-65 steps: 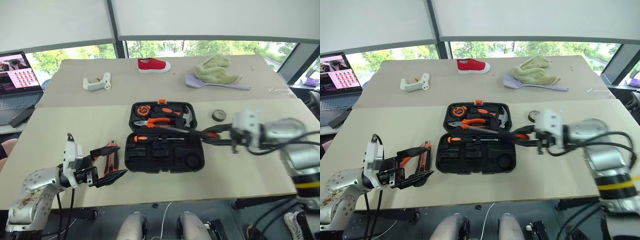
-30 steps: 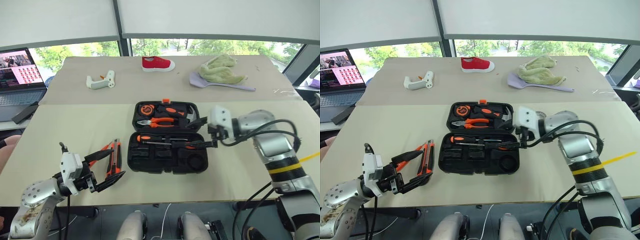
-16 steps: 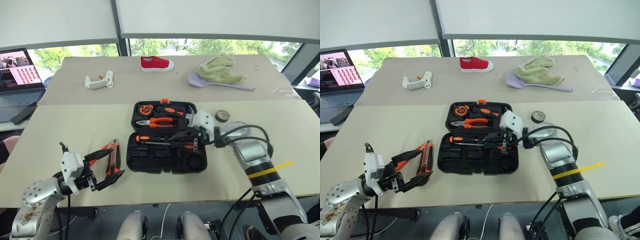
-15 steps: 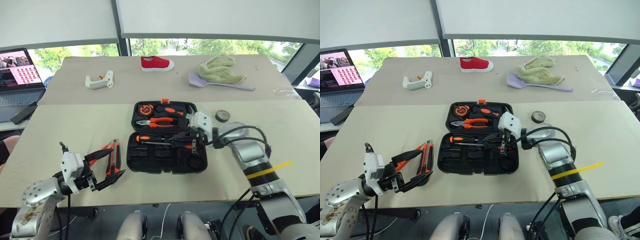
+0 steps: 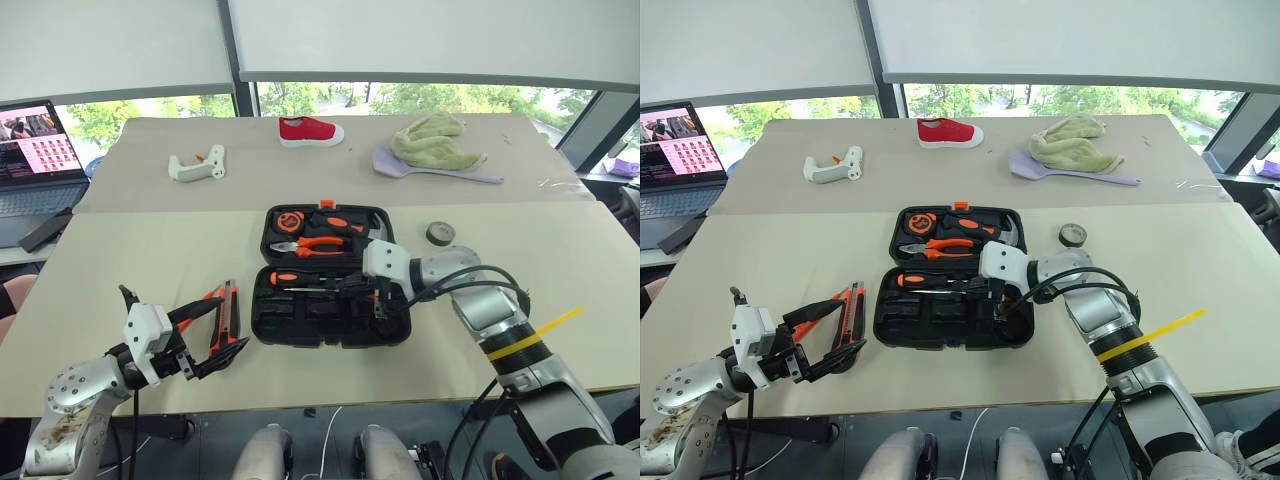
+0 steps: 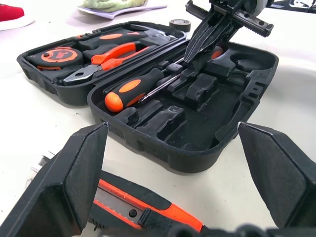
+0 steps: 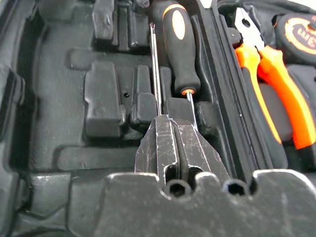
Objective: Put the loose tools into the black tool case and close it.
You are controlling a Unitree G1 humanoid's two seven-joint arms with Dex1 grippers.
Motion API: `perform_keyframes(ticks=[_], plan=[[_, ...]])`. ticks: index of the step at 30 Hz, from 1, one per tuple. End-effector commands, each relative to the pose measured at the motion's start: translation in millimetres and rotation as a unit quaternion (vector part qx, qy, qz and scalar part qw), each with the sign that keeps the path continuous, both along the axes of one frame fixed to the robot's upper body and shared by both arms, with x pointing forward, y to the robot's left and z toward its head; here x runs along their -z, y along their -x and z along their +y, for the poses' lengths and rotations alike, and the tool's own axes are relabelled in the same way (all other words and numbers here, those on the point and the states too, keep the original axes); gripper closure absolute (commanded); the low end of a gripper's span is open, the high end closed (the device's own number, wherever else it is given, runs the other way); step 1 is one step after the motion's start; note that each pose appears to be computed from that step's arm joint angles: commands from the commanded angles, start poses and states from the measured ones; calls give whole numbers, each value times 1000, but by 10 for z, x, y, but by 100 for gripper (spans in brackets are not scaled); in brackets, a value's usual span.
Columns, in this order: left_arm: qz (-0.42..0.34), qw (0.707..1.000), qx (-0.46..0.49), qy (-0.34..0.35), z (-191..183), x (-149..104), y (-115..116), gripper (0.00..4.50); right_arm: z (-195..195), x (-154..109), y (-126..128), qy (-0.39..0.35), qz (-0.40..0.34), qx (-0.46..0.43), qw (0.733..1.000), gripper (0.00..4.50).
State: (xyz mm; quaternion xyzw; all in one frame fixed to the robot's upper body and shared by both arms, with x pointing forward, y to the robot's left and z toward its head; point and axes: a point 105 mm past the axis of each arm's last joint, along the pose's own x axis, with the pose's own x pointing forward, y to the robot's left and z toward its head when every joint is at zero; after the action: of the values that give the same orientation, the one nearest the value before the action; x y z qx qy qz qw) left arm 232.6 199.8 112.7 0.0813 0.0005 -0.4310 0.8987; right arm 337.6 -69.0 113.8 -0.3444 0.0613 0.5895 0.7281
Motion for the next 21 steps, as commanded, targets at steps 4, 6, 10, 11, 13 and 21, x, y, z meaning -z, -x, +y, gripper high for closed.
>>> perform_keyframes(ticks=[4, 6, 10, 11, 13, 21], plan=[[-13, 1000, -9, -6, -19, -26, -28, 0, -7, 233, 47, 21, 31, 11, 999, 448], [-19, 999, -25, 4, 40, -65, -31, 0, 51, -24, 60, -65, 17, 4, 998, 448], [-24, 996, -76, 32, 331, -165, 64, 0, -255, -475, 164, -202, -5, -5, 979, 420], [-23, 995, -95, 31, 449, -179, 110, 0, -386, -567, 228, -233, -6, -7, 972, 392], [-15, 992, -126, 22, 642, -169, 198, 0, -584, -614, 364, -264, 7, -11, 964, 342], [46, 954, -295, -26, 1507, 59, 668, 0, -1213, -514, 704, -283, -25, 57, 957, 77]])
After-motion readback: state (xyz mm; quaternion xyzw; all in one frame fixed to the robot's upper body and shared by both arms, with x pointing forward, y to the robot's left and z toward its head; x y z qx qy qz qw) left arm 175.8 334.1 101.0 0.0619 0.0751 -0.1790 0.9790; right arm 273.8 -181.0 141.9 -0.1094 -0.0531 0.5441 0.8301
